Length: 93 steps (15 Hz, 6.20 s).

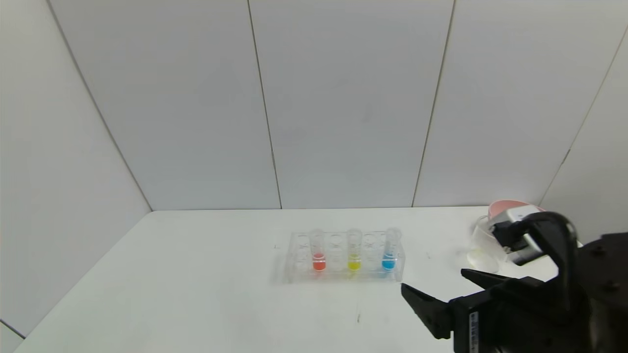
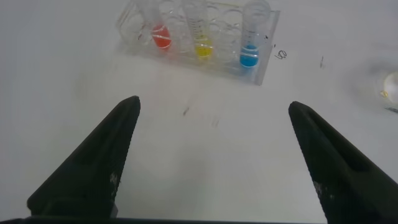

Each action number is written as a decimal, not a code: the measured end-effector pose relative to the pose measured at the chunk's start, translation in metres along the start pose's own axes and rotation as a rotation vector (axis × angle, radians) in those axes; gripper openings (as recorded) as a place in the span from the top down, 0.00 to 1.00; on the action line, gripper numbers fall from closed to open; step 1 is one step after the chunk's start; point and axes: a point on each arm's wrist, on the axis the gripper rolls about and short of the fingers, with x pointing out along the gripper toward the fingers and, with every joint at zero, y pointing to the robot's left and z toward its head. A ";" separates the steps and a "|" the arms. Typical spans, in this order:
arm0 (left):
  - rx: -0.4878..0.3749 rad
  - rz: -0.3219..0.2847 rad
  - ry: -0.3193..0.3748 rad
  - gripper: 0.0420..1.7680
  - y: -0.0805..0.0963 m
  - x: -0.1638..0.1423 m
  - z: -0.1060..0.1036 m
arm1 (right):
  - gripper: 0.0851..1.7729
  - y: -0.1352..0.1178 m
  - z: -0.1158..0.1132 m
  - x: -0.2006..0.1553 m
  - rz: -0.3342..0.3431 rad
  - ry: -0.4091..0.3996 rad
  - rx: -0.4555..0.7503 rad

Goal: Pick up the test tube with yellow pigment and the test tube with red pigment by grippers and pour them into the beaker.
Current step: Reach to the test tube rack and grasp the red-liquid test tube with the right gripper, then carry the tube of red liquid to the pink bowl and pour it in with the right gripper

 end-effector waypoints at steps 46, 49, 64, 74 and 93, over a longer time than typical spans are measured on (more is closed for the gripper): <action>0.000 0.000 0.000 0.03 0.000 0.000 0.000 | 0.74 0.114 -0.003 0.240 -0.228 -0.062 -0.053; 0.000 0.000 0.000 0.03 0.000 0.000 0.000 | 0.74 0.115 -0.002 0.239 -0.226 -0.063 -0.051; 0.000 0.000 0.000 0.03 0.000 0.000 0.000 | 0.74 0.113 0.042 0.201 -0.123 -0.102 -0.148; 0.000 0.000 0.000 0.03 0.000 0.000 0.000 | 0.74 0.103 0.037 0.170 0.045 -0.020 -0.193; 0.000 0.000 0.000 0.03 0.000 0.000 0.000 | 0.74 -0.177 0.074 0.059 0.153 0.183 -0.506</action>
